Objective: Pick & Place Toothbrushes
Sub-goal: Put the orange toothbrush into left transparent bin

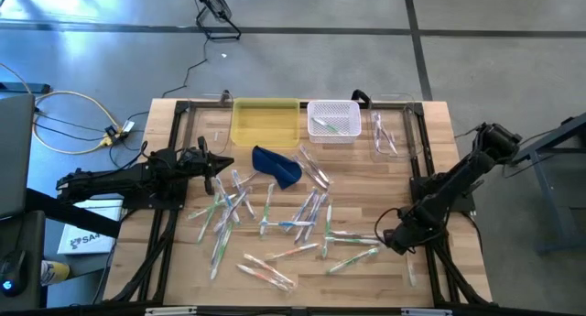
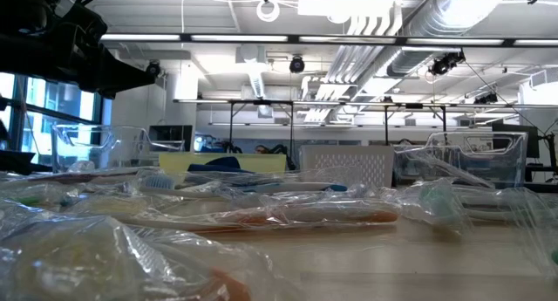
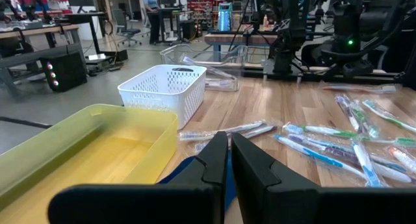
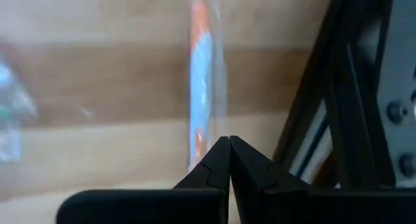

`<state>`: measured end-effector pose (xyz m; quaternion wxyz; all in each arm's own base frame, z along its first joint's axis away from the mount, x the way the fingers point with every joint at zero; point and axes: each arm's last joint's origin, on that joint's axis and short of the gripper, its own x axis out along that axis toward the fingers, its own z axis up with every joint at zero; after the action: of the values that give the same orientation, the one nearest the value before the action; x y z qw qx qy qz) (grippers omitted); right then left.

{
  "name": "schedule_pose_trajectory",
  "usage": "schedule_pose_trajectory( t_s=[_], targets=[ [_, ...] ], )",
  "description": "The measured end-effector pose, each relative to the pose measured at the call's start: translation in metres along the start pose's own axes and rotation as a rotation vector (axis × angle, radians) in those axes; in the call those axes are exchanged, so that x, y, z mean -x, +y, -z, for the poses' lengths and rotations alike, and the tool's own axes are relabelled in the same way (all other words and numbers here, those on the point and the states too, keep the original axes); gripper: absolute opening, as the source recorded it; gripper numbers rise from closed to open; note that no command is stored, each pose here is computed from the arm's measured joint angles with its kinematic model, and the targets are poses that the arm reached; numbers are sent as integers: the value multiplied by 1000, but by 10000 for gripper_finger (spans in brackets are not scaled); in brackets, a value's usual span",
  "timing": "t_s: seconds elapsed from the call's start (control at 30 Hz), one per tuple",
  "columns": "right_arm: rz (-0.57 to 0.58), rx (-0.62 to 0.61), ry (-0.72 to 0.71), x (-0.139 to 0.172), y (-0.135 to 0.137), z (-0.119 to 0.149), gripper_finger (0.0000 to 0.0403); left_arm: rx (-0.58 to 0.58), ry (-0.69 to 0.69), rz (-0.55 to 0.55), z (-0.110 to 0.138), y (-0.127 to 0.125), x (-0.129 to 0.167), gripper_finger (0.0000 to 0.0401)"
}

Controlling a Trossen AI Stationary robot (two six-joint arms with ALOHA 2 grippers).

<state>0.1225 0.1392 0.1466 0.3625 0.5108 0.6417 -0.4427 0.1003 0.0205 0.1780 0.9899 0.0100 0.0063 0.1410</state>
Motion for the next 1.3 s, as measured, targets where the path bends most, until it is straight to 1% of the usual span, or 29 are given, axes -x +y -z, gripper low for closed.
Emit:
schedule_pose_trajectory(
  t_s=[0.1,0.43,0.6,0.73,0.87,1.0,1.3],
  targets=[
    [-20,17,30,0,2,3,2,0,-1,0,0,0,0,17],
    [-51,21,25,0,4,3,3,-4,34,1,3,0,0,17],
    [-85,21,-13,0,5,2,3,-7,61,1,6,0,0,17],
    [-49,3,-25,-7,4,-3,3,-7,59,1,6,0,0,17],
    [-33,5,8,-17,6,-5,3,-3,58,1,6,0,0,17],
    [-68,16,19,-19,11,-3,3,-3,58,1,6,0,0,17],
    [-203,10,16,-15,23,-4,3,-3,59,1,6,0,0,17]
  ],
)
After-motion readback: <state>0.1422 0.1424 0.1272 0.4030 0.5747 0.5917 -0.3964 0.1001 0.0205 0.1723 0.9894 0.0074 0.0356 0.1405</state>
